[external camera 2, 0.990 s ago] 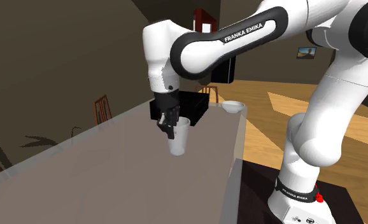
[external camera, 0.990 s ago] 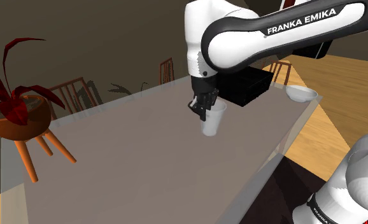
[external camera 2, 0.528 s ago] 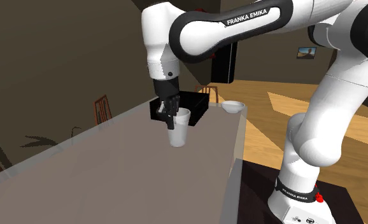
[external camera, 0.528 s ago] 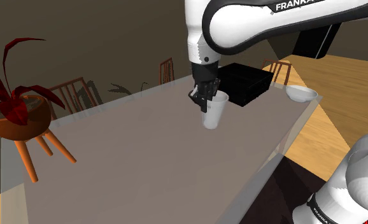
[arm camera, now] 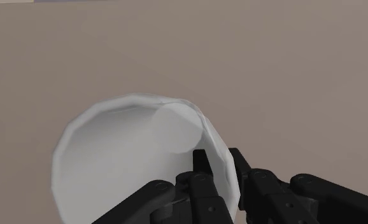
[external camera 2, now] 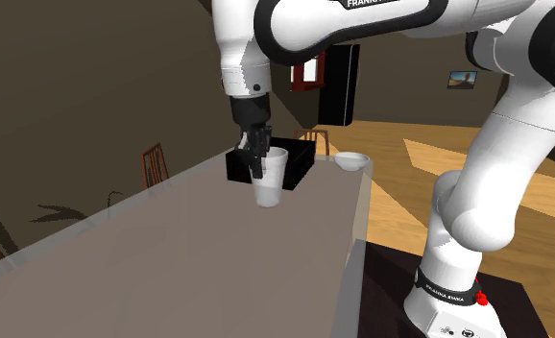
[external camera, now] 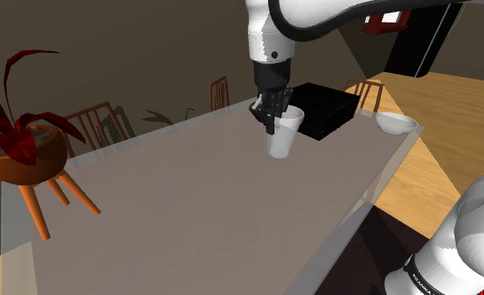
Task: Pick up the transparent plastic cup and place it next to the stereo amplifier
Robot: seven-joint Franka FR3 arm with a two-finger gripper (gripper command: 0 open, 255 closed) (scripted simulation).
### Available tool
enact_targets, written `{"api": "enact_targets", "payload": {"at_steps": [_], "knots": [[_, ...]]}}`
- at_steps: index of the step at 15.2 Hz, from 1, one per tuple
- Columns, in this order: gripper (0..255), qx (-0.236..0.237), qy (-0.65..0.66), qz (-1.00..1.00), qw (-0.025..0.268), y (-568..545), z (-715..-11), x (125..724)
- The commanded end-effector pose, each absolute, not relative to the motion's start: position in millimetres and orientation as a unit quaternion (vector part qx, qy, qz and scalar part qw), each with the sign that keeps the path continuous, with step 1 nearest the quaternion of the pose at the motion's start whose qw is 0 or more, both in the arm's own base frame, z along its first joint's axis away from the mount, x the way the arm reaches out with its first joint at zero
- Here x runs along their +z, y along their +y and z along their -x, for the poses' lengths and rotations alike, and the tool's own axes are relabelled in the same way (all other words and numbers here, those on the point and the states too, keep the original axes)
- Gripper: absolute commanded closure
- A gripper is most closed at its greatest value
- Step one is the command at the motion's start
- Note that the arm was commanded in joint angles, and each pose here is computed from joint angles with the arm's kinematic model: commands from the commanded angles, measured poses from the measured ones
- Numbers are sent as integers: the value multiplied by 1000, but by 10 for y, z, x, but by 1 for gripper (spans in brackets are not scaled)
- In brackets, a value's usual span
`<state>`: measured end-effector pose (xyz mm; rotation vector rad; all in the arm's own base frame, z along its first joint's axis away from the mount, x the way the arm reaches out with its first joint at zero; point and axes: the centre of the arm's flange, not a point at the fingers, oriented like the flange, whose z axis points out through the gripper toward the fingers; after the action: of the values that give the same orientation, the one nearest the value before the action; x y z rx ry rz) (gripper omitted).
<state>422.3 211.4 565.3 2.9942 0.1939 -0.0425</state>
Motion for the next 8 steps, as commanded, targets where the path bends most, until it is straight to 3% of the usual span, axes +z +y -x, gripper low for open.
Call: {"api": "enact_targets", "payload": {"at_steps": [1,8], "knots": [[255,-14,64,-995,70,2123,-4232,5776],[255,-14,64,-995,70,1338,-4331,5806]]}}
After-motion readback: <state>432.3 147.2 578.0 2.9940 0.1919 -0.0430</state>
